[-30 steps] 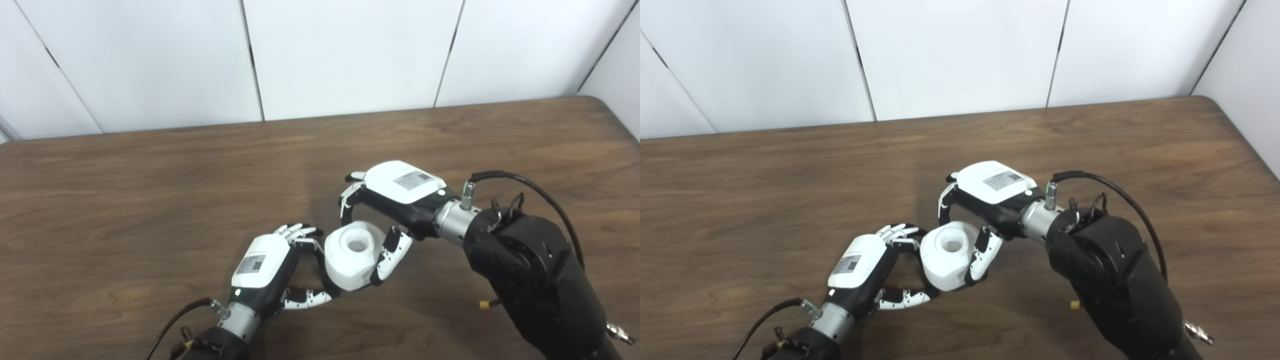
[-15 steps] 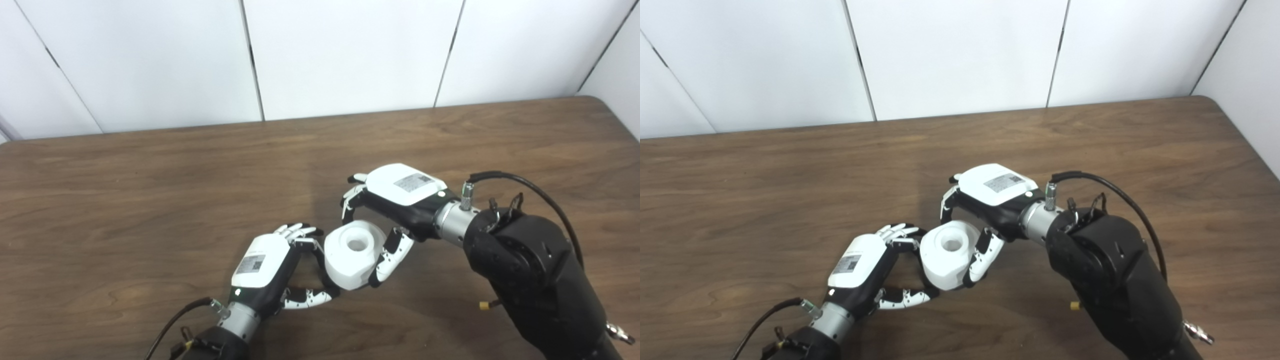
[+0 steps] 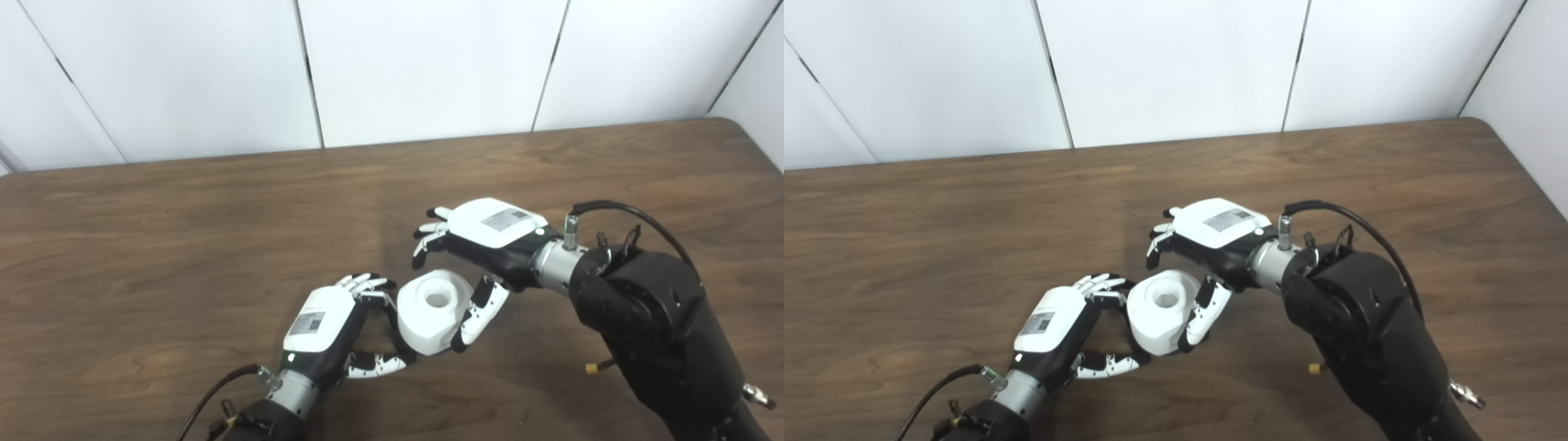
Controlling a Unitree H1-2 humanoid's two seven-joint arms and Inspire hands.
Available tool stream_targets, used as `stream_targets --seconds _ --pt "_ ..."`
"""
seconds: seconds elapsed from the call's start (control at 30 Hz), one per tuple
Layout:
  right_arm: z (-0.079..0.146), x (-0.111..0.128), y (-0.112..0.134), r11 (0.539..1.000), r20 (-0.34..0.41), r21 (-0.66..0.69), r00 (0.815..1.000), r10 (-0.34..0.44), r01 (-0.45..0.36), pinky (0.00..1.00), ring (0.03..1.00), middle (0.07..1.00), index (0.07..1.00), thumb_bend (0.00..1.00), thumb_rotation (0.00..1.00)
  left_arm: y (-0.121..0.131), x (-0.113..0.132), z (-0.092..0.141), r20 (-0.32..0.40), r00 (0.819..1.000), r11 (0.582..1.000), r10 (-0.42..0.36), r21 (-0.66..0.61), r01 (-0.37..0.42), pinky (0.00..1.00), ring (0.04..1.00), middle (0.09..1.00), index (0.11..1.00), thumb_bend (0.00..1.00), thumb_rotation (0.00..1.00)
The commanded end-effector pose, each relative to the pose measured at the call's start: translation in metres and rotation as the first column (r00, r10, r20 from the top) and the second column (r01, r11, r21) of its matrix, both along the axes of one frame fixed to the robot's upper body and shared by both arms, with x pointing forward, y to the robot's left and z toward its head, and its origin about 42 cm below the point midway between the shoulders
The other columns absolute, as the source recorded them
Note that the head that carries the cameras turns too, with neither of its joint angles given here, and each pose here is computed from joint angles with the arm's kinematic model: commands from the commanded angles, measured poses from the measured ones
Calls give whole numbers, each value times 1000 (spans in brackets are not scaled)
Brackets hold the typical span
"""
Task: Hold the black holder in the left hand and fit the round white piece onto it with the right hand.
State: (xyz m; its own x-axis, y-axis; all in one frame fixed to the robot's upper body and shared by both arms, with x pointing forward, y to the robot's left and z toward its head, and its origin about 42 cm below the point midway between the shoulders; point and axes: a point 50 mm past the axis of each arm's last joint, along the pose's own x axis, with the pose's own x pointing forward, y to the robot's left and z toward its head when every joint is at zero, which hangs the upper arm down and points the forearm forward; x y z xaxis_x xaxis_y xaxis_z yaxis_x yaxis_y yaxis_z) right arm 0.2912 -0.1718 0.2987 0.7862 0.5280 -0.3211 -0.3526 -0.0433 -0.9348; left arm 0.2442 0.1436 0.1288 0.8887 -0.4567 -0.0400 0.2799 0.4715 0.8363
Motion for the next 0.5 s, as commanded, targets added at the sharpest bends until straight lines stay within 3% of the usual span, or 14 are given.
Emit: stream_targets --seconds 0.0,0.3,0.47 --pt "20 -1 0 1000 57 0 998 8 -8 999 1000 983 835 1000 399 7 -5 -16 -103 995 999 10 51 -4 903 899 833 492 507 48" --pt "25 0 -3 999 34 -37 999 12 -11 1000 1000 1000 925 1000 443 7 -3 -16 -109 994 998 8 59 -1 913 904 840 492 507 49" --pt "37 2 -9 1000 -21 -3 1000 16 -16 1000 1000 1000 952 1000 421 6 -3 -17 -106 994 998 8 58 -2 907 901 837 492 507 48"
